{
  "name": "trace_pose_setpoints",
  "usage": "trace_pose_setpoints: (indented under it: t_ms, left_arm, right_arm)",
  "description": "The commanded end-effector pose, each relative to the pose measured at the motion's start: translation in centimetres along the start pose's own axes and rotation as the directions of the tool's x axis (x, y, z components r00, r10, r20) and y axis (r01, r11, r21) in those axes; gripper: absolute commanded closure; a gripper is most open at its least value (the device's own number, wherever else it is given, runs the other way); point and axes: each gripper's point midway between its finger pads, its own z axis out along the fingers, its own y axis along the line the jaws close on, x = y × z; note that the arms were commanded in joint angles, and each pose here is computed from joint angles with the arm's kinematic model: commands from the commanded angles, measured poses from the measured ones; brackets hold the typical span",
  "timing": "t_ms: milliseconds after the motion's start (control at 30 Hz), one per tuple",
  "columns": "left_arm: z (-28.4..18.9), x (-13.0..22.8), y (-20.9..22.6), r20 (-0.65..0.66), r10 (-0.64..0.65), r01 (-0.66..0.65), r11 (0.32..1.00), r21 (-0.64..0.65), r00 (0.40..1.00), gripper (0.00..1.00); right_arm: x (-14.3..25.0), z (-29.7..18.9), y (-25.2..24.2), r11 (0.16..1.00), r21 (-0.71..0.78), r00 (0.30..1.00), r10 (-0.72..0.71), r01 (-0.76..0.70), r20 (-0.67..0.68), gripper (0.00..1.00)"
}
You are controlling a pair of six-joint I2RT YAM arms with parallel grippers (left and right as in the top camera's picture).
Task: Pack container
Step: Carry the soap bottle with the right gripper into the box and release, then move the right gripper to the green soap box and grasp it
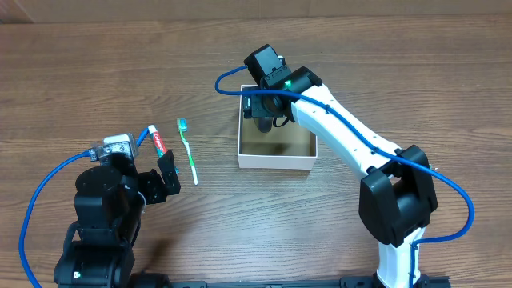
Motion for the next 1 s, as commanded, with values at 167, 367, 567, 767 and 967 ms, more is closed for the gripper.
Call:
trace_pose_setpoints:
  t_ms: [167, 367, 567, 767, 967]
  left_arm:
    - [-0.5, -1.0, 0.1, 0.025, 0.001, -0.001, 1.000, -0.006, 1.000, 0.00]
    - [-0.5, -1.0, 0.1, 0.026, 0.002, -0.002, 1.000, -0.009, 1.000, 0.00]
    - [-0.5, -1.0, 0.1, 0.026, 0.002, -0.002, 1.000, -0.009, 1.000, 0.00]
    - [-0.5, -1.0, 0.1, 0.026, 0.002, -0.002, 1.000, -0.009, 1.000, 0.00]
    - [-0.5, -0.9, 0.1, 0.022, 0.002, -0.002, 1.000, -0.010, 1.000, 0.00]
  right_arm:
    - [-2.0, -4.6, 0.1, 1.000, -0.015, 0.995, 0.005, -0.004, 0.096, 0.10]
    - [-4.2, -18.3, -3.9, 0.999, 0.016, 0.940, 0.040, -0.048, 0.340, 0.05]
    - [-2.1, -26.4, -17.8, 0.843, 0.058, 0.771, 0.460, -0.535, 0.440, 0.00]
    - [5.9, -22.5, -28.8, 0.532, 0.247, 0.584, 0.772, -0.810, 0.249, 0.00]
    - [13.2, -14.0, -33.4, 0.350, 0.325, 0.401, 0.910, -0.879, 0.105, 0.00]
